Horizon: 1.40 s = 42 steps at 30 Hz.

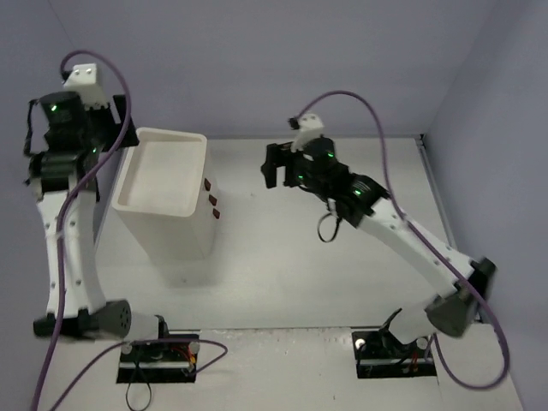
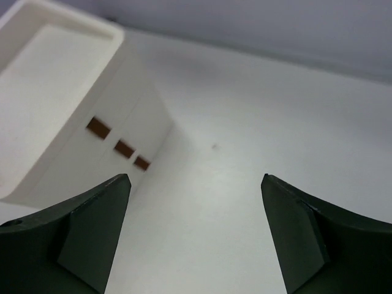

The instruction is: Sort the eating utensils into containers

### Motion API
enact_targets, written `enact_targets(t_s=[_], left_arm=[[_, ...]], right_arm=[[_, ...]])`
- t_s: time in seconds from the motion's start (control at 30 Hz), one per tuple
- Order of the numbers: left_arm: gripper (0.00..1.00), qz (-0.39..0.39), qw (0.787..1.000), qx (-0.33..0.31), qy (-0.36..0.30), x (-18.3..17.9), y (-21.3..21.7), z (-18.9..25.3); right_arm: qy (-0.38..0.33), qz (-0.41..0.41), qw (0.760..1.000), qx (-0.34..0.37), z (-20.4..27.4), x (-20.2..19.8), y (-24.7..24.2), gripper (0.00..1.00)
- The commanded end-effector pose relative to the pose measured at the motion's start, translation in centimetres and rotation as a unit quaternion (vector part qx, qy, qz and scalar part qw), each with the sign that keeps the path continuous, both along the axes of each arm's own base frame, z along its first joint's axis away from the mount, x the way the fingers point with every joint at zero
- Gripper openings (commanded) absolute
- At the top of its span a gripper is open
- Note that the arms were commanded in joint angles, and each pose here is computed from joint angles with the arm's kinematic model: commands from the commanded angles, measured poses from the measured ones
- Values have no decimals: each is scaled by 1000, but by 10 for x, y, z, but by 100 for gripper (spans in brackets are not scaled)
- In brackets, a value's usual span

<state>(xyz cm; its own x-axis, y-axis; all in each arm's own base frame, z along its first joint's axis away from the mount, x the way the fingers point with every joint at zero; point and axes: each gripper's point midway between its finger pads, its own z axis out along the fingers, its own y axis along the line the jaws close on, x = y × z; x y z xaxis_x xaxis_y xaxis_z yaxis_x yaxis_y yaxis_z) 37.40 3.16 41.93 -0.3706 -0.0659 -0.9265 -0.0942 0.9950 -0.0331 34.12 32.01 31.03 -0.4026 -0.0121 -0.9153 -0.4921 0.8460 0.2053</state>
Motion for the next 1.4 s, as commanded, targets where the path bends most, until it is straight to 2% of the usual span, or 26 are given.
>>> enact_targets(t_s=[0.0,0.03,0.13,0.33,0.43,0.6,0.87,1.07,1.37], left_arm=[[74,24,989,17,-147,-84,1,89],[76,27,987,20,-156,-97,1,92],[80,43,982,37,-181,-148,4,89],[84,68,978,47,-194,-234,6,47],[84,45,984,38,-170,-240,1,10],[84,37,986,29,-163,-261,5,-27],[84,37,989,26,-142,-276,11,-58],[84,25,993,12,-119,-271,4,-82],[84,26,994,10,-105,-265,2,-90]], right_arm=[[-148,-128,980,26,100,-26,-117,92],[-163,-147,976,17,105,-34,-136,96],[-190,-207,960,11,118,-66,-194,100],[-235,-287,928,43,127,-128,-282,100],[-256,-314,912,60,125,-155,-317,100],[-267,-332,903,54,108,-174,-343,100],[-254,-355,899,25,78,-173,-351,100],[-223,-421,879,13,56,-167,-364,100],[-215,-391,895,-3,46,-155,-344,100]])
